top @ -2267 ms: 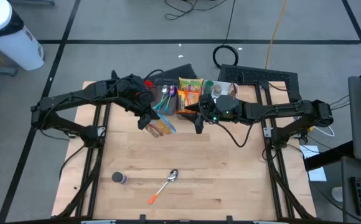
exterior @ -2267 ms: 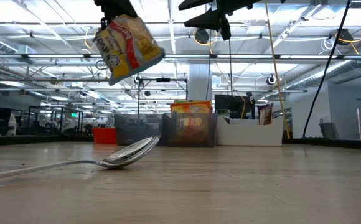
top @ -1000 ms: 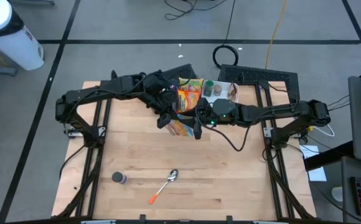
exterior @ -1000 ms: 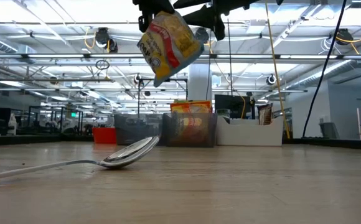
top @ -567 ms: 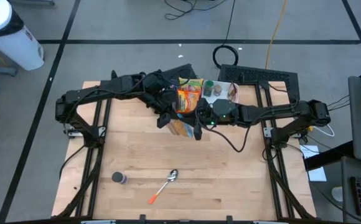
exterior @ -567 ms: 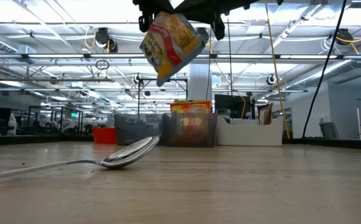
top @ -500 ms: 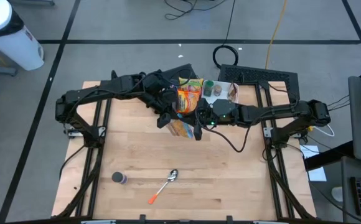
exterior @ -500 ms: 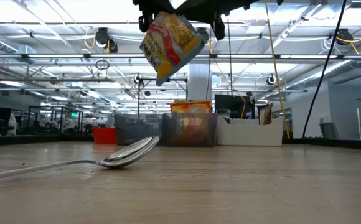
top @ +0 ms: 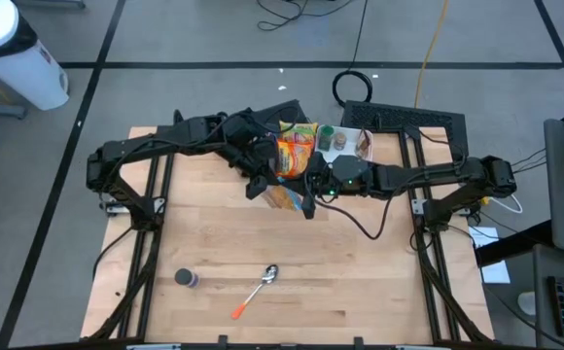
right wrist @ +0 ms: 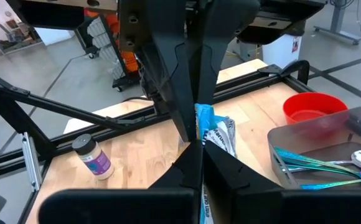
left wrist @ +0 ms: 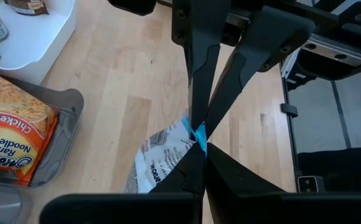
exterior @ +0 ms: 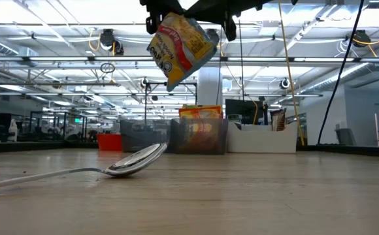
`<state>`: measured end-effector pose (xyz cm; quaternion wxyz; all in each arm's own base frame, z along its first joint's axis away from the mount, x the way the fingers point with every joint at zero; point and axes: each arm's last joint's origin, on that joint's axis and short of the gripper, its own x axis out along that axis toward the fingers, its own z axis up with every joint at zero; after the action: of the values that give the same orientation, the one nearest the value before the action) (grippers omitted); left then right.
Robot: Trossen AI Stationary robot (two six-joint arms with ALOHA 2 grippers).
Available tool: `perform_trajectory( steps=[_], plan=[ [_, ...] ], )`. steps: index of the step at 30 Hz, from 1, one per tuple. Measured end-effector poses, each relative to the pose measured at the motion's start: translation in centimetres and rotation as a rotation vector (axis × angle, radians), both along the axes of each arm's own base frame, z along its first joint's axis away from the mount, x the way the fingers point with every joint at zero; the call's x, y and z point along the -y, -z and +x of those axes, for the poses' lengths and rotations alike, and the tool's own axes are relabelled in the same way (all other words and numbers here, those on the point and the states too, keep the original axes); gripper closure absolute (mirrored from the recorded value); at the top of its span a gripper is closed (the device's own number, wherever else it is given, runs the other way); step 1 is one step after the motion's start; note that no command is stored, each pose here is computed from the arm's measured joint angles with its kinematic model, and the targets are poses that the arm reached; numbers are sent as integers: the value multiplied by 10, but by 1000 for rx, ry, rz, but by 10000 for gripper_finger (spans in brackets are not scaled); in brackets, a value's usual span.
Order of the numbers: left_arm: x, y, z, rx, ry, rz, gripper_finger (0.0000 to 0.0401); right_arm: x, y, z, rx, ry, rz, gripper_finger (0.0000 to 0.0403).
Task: Pick & Place Food Item
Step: Put the blue noodle pack into the right black bin
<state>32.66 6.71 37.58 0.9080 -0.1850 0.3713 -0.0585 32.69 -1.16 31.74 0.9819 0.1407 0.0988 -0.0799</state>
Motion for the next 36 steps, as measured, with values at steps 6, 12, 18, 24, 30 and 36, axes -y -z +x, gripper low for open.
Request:
perform_trajectory(
  steps=[6,12,18,24,30,36],
  plan=[
    [0,-1,1,19,-3,-6,395,0,-1,0,1,-1,-7,402],
    [0,-3,3,34,-25,-34,360,0,-2,-2,4,-1,7,403],
    [-2,-4,2,40,-19,-54,318,-1,-2,-2,7,-20,24,403],
    [-10,-7,-1,69,-1,-72,257,-1,-2,-2,8,-25,25,403],
    [-24,-23,-20,132,-14,-40,216,2,-2,-2,8,-16,30,403],
    [-36,-43,-48,195,-83,62,204,3,-4,-3,18,-10,38,403]
  ],
)
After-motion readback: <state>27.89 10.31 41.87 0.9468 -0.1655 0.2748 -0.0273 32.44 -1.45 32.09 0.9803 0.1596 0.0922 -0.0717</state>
